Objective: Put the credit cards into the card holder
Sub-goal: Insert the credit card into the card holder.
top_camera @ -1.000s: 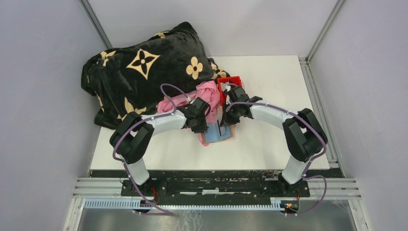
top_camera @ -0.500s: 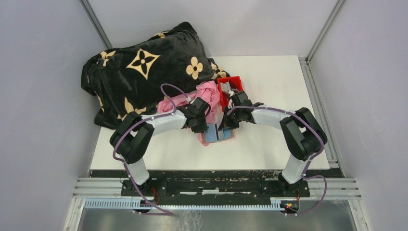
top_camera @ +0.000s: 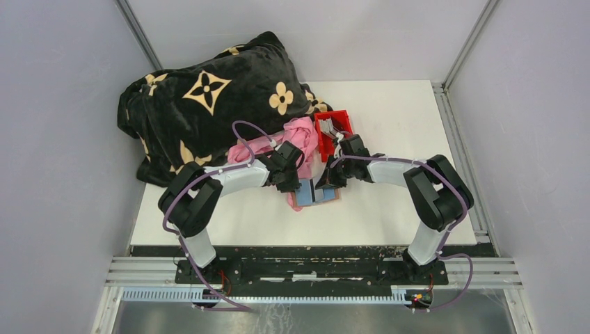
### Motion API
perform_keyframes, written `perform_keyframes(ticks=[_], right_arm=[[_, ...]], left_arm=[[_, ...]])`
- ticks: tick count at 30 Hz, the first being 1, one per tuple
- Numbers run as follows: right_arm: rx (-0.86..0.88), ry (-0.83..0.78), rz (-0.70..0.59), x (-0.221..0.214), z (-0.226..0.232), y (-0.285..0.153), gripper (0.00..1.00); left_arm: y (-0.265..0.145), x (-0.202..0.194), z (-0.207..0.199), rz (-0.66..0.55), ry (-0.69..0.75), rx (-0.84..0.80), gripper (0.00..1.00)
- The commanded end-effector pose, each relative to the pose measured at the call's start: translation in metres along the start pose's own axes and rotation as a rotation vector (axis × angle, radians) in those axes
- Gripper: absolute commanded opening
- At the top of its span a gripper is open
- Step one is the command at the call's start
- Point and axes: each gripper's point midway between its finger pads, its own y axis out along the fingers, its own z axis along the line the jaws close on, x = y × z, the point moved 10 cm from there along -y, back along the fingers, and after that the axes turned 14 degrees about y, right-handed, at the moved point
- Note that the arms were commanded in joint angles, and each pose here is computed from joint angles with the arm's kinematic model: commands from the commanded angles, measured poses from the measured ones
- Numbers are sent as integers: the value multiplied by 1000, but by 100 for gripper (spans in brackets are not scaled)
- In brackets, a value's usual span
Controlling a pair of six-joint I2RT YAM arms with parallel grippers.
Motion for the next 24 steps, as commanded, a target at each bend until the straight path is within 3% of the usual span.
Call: perform_keyframes(ticks=[1,24], right_arm=[[-24,6,22,-7,-16,13,1],[-173,22,113,-23,-61,30,1]], left_arm=[[15,-26,21,90,87,117,28],[27,-41,33,186,142,212,24]])
